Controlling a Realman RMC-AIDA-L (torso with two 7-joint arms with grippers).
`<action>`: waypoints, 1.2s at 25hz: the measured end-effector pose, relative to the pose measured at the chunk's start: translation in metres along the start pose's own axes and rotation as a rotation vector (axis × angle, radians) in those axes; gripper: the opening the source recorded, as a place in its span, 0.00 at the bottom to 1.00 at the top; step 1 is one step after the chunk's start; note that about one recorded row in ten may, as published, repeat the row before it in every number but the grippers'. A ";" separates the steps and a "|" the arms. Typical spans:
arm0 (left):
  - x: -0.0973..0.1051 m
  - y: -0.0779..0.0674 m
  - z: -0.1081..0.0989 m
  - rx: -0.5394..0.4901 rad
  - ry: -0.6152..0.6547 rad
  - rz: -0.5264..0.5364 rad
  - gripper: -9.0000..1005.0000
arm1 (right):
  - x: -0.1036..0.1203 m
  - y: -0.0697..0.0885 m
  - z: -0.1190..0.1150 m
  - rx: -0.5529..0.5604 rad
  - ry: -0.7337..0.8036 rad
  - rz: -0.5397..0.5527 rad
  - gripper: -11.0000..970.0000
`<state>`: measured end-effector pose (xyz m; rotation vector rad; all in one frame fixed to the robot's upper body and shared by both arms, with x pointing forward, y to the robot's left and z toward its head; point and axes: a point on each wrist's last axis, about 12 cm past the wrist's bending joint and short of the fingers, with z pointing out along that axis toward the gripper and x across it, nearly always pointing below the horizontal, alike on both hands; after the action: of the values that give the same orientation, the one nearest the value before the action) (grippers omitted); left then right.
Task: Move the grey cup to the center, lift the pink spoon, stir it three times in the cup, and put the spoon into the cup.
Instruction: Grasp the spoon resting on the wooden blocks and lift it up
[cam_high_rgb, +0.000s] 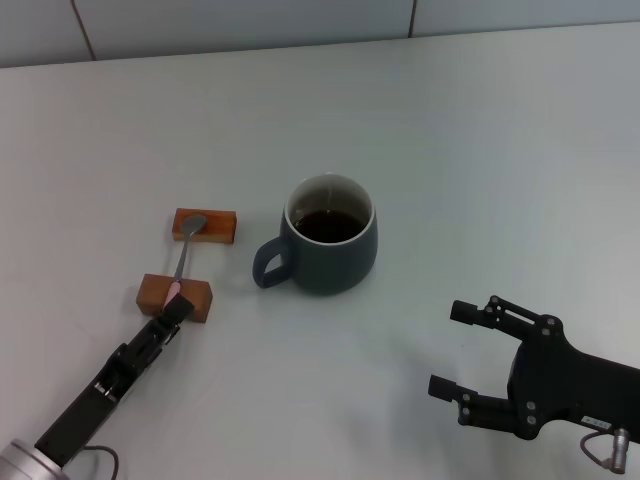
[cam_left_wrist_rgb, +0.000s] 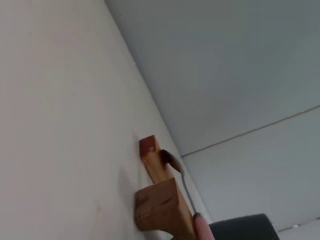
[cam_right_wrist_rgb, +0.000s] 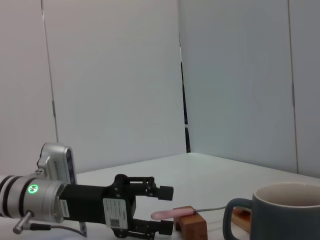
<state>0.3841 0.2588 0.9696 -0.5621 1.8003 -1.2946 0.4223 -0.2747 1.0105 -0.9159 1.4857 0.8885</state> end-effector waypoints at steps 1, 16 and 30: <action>0.000 0.001 0.000 -0.006 0.001 -0.007 0.75 | 0.000 0.000 0.000 0.000 0.000 0.000 0.86; 0.001 0.001 0.000 -0.006 0.008 -0.024 0.55 | -0.001 -0.001 0.002 -0.005 -0.002 -0.002 0.86; -0.002 -0.001 0.005 0.011 0.010 -0.021 0.49 | -0.001 -0.001 0.002 -0.007 -0.001 -0.002 0.86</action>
<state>0.3891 0.2571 0.9711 -0.5712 1.7988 -1.3231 0.4237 -0.2735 1.0110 -0.9217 1.4814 0.8925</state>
